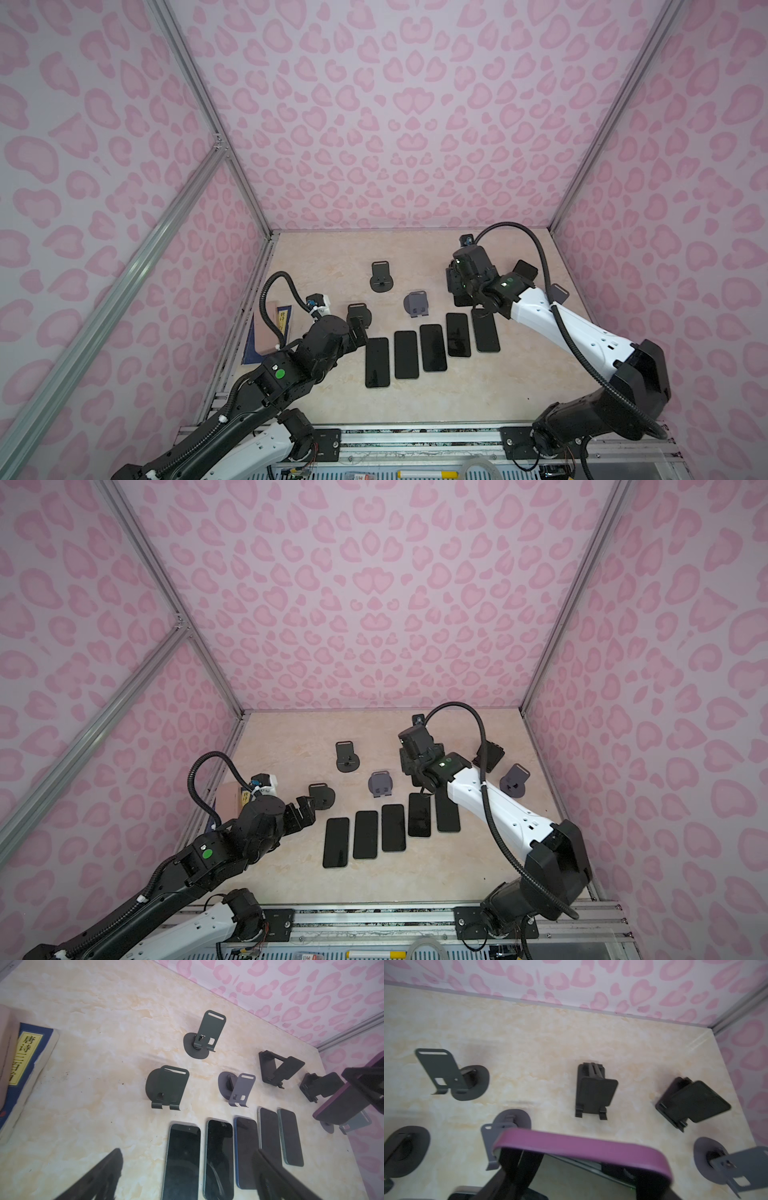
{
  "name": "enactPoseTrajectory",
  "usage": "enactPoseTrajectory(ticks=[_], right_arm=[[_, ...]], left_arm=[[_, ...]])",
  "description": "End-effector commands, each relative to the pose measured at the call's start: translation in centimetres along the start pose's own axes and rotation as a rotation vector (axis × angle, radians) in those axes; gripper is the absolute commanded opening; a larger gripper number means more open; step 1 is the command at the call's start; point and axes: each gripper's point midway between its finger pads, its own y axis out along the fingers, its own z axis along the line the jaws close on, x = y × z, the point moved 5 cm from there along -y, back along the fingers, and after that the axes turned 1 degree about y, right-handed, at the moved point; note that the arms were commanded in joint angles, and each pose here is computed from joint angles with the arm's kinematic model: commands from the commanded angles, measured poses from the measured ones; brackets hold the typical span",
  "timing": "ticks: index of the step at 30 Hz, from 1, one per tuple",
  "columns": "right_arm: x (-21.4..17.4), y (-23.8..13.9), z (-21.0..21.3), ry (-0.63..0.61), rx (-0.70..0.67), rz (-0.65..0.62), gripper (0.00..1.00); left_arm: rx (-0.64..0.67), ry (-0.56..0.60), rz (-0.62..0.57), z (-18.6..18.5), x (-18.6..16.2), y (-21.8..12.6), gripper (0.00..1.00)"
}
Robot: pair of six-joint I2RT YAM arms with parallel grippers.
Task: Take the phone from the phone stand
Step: 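Lift the pink-framed phone off its stand and carry it toward the flat phones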
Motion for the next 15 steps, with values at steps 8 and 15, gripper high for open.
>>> enactPoseTrajectory(ticks=[8, 15], right_arm=[[-5.1, 0.3, -9.4, 0.118, -0.171, 0.006, 0.70], [-7.2, 0.8, -12.2, 0.060, -0.196, 0.067, 0.70]], left_arm=[[-0.186, 0.017, 0.052, -5.5, 1.3, 1.3, 0.99], [-0.215, 0.044, 0.075, -6.4, 1.4, 1.5, 0.99]])
